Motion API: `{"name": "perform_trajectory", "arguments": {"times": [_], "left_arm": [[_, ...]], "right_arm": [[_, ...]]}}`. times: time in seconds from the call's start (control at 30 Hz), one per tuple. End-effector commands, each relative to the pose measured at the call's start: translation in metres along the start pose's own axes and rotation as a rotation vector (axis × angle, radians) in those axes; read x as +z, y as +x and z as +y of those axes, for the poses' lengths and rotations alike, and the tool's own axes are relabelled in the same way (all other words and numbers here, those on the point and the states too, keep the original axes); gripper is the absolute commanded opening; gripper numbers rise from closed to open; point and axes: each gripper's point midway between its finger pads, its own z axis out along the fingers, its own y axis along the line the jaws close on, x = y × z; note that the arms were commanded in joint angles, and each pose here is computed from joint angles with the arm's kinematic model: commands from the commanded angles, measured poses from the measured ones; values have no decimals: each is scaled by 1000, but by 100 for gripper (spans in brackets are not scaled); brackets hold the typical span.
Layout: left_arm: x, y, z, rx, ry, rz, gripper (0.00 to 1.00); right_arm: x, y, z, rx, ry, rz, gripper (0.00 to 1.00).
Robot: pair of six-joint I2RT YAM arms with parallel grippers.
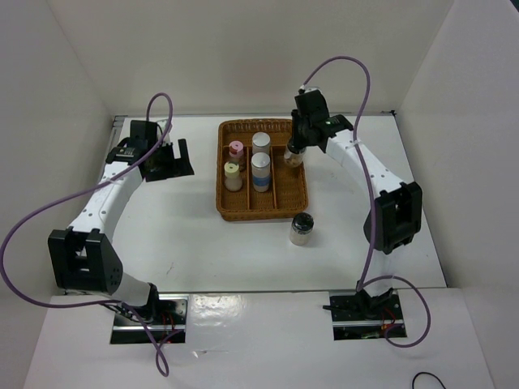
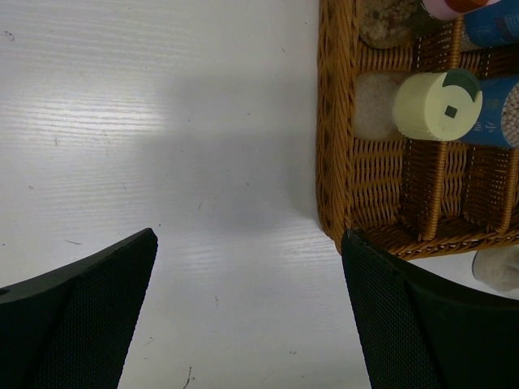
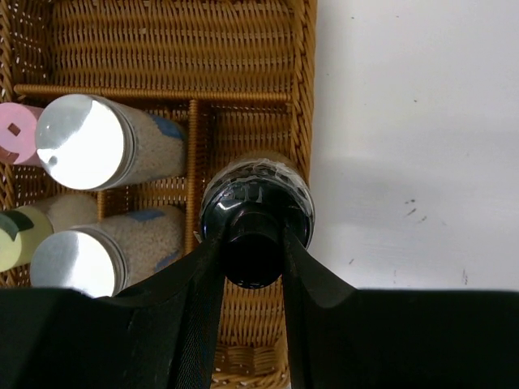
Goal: Organize the condiment bottles
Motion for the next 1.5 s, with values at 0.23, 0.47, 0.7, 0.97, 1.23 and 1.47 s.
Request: {"name": "perform_trajectory", "arguments": {"times": [0.23,0.47,0.7,0.97,1.23,1.47], "left_arm": [[9,-15,5,-7,-16,-16,100],[15,-23,4,-6,-14,-23,100],[18,-20,3,-17,-8,-10,100],[18,-23,2,-25,-5,-19,100],[10,-23,5,-29,-7,-36,100],[3,-16,1,-28,13,-38,100]], "right_arm": [[30,-28,24,-33,-44,-79,9],[51,-19,26,-49,-34,-50,9],[69,-10,28,-62,-30,-35,11],[70,-2,24,-69,-13,-11,59],[11,-16,13,-20,-18,-58,85],[-72,11,-8,32,-57,-107,79]]}}
